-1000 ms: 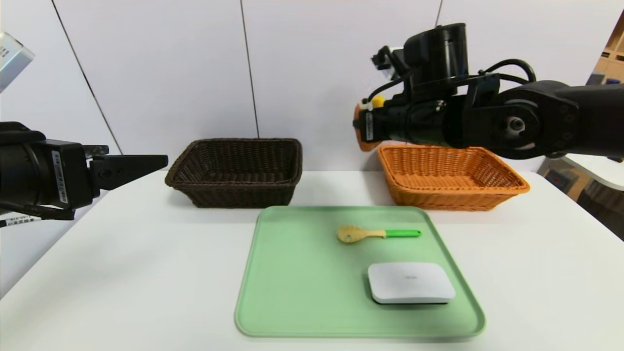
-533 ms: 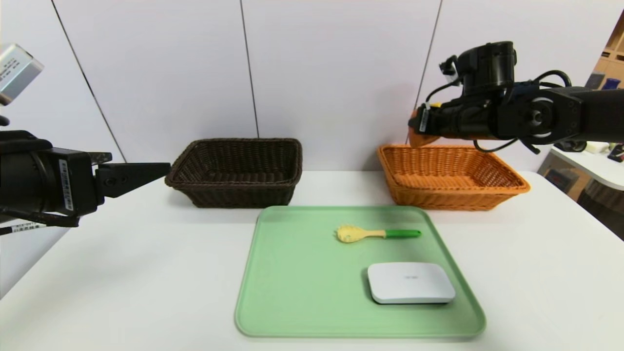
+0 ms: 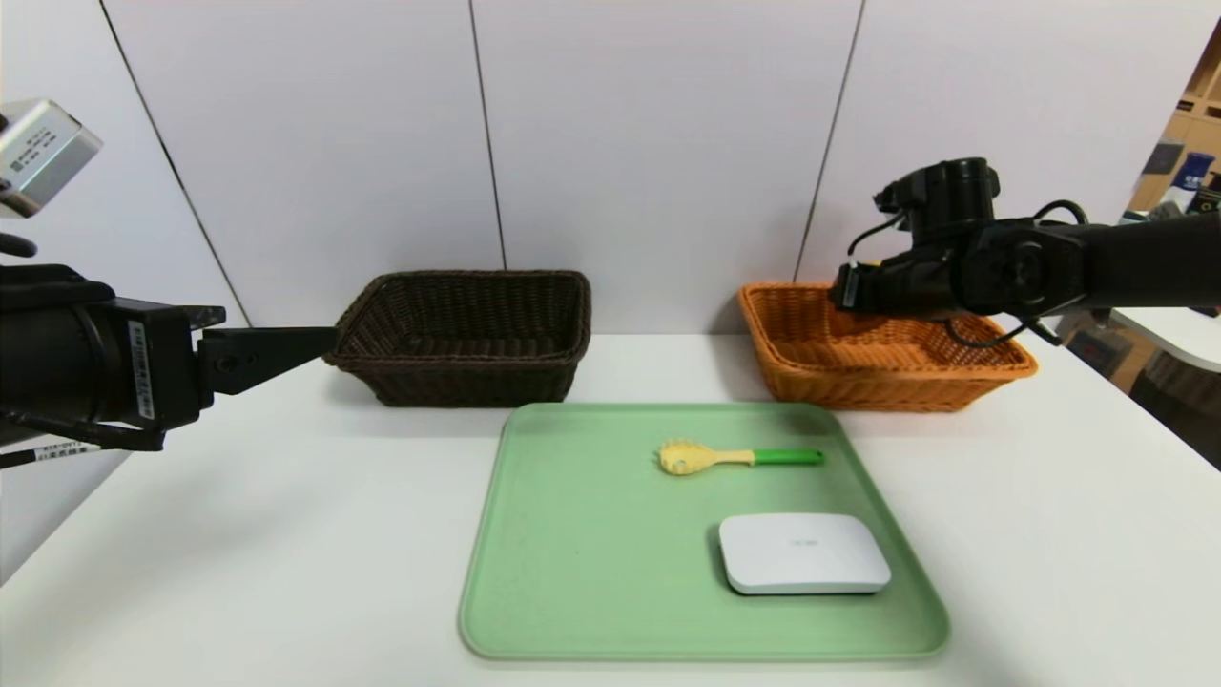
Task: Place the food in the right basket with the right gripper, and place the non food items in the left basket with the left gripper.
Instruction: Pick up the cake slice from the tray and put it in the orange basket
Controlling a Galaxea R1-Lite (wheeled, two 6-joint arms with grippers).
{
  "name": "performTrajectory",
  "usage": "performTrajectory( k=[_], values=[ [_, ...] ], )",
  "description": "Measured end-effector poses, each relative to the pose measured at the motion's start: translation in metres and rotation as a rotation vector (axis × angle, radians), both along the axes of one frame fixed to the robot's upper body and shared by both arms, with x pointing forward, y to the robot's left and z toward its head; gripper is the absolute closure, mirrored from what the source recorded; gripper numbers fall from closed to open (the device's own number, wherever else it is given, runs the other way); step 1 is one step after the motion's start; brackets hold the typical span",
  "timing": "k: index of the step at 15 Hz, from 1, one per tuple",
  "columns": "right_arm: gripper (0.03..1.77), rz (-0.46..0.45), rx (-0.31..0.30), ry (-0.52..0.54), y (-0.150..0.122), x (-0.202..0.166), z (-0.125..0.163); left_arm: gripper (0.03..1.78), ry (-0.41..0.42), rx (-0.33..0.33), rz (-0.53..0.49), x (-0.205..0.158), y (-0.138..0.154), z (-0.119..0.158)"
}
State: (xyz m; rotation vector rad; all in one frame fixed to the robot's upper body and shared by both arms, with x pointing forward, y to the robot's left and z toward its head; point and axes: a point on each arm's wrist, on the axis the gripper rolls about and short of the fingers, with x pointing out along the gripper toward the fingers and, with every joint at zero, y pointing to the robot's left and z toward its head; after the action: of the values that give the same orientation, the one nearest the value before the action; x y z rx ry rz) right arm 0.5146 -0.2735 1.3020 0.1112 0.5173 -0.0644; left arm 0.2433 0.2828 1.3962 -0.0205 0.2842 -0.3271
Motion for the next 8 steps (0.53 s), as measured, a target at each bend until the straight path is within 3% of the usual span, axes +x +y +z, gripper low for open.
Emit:
performTrajectory(
  k=[8],
  values=[
    [0.93,-0.009,-0.017,0.084,-0.004,0.018,-0.039,0.12,-0.001,0.000,0.001,0.002,0.000,0.000]
  ],
)
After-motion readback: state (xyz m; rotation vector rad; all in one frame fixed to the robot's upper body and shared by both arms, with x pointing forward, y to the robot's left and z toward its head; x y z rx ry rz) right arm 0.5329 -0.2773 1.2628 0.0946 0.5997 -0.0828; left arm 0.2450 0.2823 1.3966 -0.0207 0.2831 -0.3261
